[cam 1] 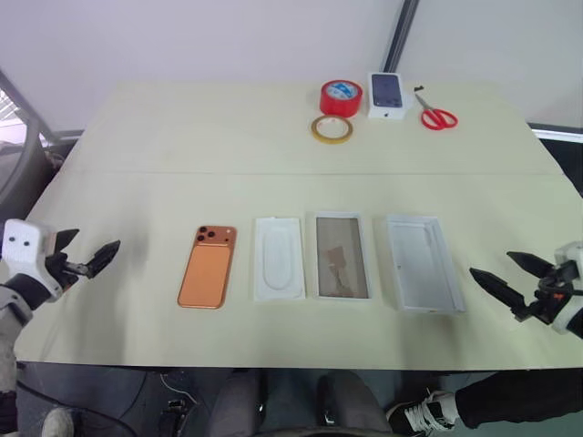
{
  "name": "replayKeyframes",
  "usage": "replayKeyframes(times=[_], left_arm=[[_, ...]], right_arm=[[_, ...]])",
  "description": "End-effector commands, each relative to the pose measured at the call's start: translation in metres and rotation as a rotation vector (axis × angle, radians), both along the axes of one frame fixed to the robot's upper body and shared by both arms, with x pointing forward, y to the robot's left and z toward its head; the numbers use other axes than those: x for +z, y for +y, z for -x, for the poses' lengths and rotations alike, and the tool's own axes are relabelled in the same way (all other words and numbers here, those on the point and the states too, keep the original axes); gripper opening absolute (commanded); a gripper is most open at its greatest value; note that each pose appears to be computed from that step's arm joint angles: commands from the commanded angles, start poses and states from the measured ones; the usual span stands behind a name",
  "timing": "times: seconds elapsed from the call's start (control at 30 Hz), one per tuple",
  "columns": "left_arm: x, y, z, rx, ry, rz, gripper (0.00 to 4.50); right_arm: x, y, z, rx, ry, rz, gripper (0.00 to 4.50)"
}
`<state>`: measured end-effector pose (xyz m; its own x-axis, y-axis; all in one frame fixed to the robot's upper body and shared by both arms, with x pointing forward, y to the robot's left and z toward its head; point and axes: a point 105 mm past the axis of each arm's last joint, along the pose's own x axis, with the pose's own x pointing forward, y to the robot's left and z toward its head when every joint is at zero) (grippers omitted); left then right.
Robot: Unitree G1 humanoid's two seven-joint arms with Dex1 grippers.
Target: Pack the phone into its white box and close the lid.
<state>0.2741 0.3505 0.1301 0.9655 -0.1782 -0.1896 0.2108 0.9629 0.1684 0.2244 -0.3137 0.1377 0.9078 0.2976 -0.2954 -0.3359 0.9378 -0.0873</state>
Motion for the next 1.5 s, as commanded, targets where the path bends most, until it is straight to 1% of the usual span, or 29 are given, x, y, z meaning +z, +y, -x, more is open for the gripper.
replayKeyframes(times=[0.03,0.23,0.33,0.43,0.53,0.57,0.67,0.73,0.8,0.87,1.07,1.2,1.27,1.4,1.5], left_arm=[[0.013,-0.003,-0.004,-0.013,-0.045,-0.025,4.45],[0.014,-0.014,-0.005,-0.031,-0.057,0.013,4.45],[0.015,-0.034,-0.009,-0.077,-0.064,0.045,4.45],[0.017,-0.069,-0.011,-0.165,-0.07,0.113,4.45],[0.014,-0.104,-0.013,-0.264,-0.029,0.144,4.45],[0.013,-0.113,-0.015,-0.283,-0.012,0.174,4.45],[0.013,-0.137,-0.017,-0.326,0.055,0.238,4.45],[0.019,-0.166,-0.014,-0.401,0.101,0.298,4.45],[0.02,-0.191,-0.009,-0.459,0.153,0.301,4.45],[0.017,-0.206,-0.006,-0.479,0.221,0.298,4.45],[0.007,-0.211,-0.009,-0.387,0.385,0.308,4.45],[0.006,-0.214,-0.011,-0.36,0.437,0.36,4.45],[0.0,-0.218,-0.01,-0.356,0.484,0.371,4.45],[-0.012,-0.227,-0.01,-0.337,0.567,0.4,4.45],[-0.013,-0.238,-0.013,-0.35,0.583,0.45,4.45]], right_arm=[[0.004,0.011,-0.002,0.036,-0.03,-0.006,4.5],[0.012,0.023,-0.01,0.071,-0.066,0.002,4.5],[0.018,0.039,-0.016,0.122,-0.084,0.003,4.5],[0.027,0.063,-0.024,0.196,-0.111,0.011,4.5],[0.036,0.087,-0.03,0.271,-0.139,0.01,4.5],[0.037,0.094,-0.032,0.289,-0.144,0.008,4.5],[0.038,0.109,-0.036,0.332,-0.153,-0.002,4.5],[0.037,0.124,-0.039,0.381,-0.156,-0.013,4.5],[0.036,0.133,-0.04,0.414,-0.157,-0.013,4.5],[0.035,0.136,-0.042,0.421,-0.161,-0.015,4.5],[0.033,0.136,-0.038,0.425,-0.156,-0.017,4.5],[0.03,0.133,-0.036,0.427,-0.145,-0.008,4.5],[0.032,0.134,-0.035,0.435,-0.147,-0.005,4.5],[0.034,0.14,-0.031,0.477,-0.14,0.002,4.5],[0.024,0.15,-0.024,0.553,-0.079,0.072,4.5]])
